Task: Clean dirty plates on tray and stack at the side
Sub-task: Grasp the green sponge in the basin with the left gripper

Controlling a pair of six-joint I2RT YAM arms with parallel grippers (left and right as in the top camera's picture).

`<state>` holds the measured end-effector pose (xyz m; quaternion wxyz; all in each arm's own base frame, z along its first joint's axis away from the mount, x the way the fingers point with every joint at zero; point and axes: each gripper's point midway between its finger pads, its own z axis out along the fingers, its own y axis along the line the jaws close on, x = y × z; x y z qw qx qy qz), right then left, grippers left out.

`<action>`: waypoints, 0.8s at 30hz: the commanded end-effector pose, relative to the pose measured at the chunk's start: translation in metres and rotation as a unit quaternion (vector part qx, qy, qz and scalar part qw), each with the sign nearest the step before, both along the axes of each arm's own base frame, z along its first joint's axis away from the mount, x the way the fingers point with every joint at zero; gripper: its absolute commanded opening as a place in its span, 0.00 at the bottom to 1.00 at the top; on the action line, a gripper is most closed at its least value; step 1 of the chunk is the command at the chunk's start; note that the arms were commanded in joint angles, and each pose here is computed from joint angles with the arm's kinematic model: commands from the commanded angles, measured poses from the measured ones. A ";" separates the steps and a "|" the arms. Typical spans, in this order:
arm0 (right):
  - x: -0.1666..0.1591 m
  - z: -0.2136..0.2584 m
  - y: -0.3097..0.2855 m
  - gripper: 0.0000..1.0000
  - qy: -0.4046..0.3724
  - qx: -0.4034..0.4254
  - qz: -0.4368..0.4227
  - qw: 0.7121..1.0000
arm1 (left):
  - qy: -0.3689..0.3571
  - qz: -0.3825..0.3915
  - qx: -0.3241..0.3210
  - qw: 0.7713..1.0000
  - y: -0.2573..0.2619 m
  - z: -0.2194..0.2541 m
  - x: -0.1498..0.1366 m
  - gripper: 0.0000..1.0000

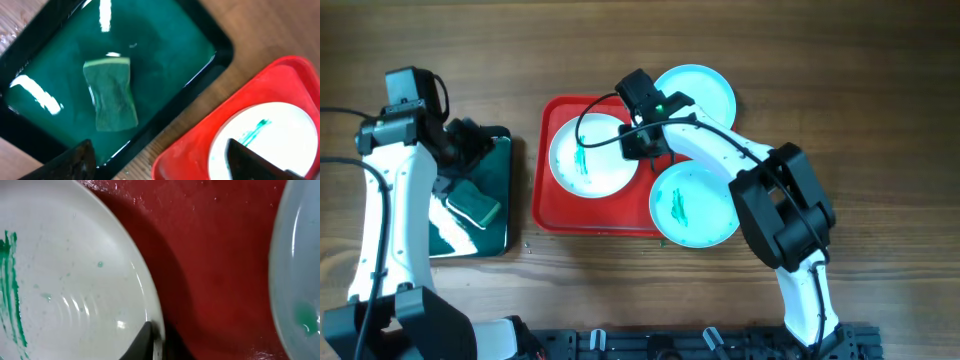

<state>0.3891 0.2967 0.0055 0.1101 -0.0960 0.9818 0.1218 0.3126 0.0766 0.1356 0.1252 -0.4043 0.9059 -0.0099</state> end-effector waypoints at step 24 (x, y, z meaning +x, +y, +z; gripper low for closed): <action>-0.002 -0.004 0.024 0.04 -0.010 0.019 0.030 0.999 | 0.004 -0.071 0.094 0.993 0.022 -0.106 -0.017 0.54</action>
